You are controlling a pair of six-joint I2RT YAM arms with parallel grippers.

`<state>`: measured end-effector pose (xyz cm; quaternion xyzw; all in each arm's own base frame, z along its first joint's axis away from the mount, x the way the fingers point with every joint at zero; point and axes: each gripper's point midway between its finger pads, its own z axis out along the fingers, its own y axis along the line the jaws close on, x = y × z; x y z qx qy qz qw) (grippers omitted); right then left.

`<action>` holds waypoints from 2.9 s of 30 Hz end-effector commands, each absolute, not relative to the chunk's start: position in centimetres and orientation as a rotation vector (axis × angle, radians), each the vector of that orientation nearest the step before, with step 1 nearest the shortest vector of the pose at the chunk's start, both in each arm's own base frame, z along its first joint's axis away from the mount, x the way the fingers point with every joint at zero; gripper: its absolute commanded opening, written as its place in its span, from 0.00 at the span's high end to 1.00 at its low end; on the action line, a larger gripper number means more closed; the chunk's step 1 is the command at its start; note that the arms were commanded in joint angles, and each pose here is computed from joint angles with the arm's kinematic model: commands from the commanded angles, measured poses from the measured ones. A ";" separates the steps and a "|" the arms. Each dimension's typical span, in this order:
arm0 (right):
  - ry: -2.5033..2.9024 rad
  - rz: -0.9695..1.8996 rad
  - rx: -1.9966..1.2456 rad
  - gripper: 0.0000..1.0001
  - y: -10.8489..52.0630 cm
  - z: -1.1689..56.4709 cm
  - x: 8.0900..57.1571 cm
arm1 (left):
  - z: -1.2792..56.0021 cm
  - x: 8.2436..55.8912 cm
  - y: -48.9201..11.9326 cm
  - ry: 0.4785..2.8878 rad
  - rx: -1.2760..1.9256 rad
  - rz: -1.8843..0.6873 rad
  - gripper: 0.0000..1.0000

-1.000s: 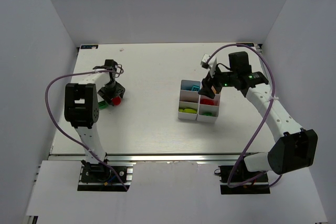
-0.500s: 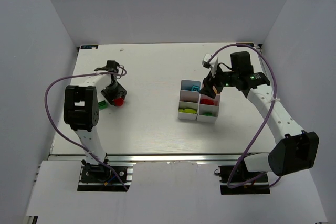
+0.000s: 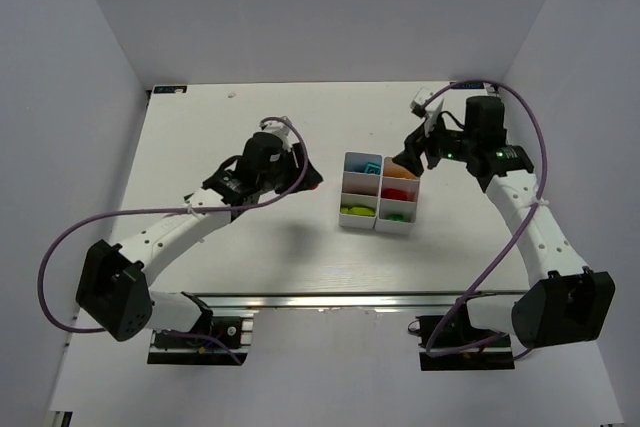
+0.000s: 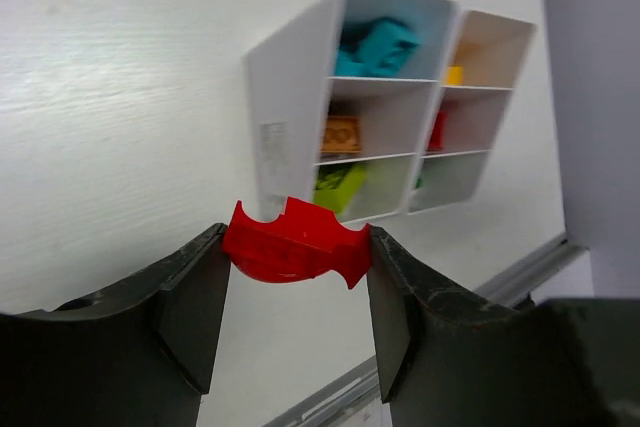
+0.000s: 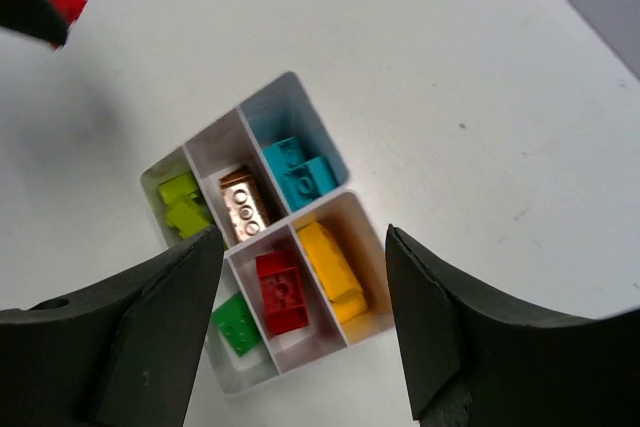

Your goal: Sort the legos into containers by color

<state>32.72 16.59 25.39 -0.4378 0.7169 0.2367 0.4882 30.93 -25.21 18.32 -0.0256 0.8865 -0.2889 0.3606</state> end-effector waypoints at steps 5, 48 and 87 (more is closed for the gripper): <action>1.676 0.463 -0.865 0.27 12.4 29.0 34.8 | 23.5 30.6 -34.6 1.961 0.236 -0.998 0.99; 1.717 0.451 -0.811 0.25 9.9 28.2 34.3 | 19.0 32.3 -46.9 1.965 0.465 -0.525 0.36; 1.714 0.778 -1.117 0.21 15.9 23.5 30.0 | 8.4 31.3 1.9 2.264 -1.669 -0.091 0.02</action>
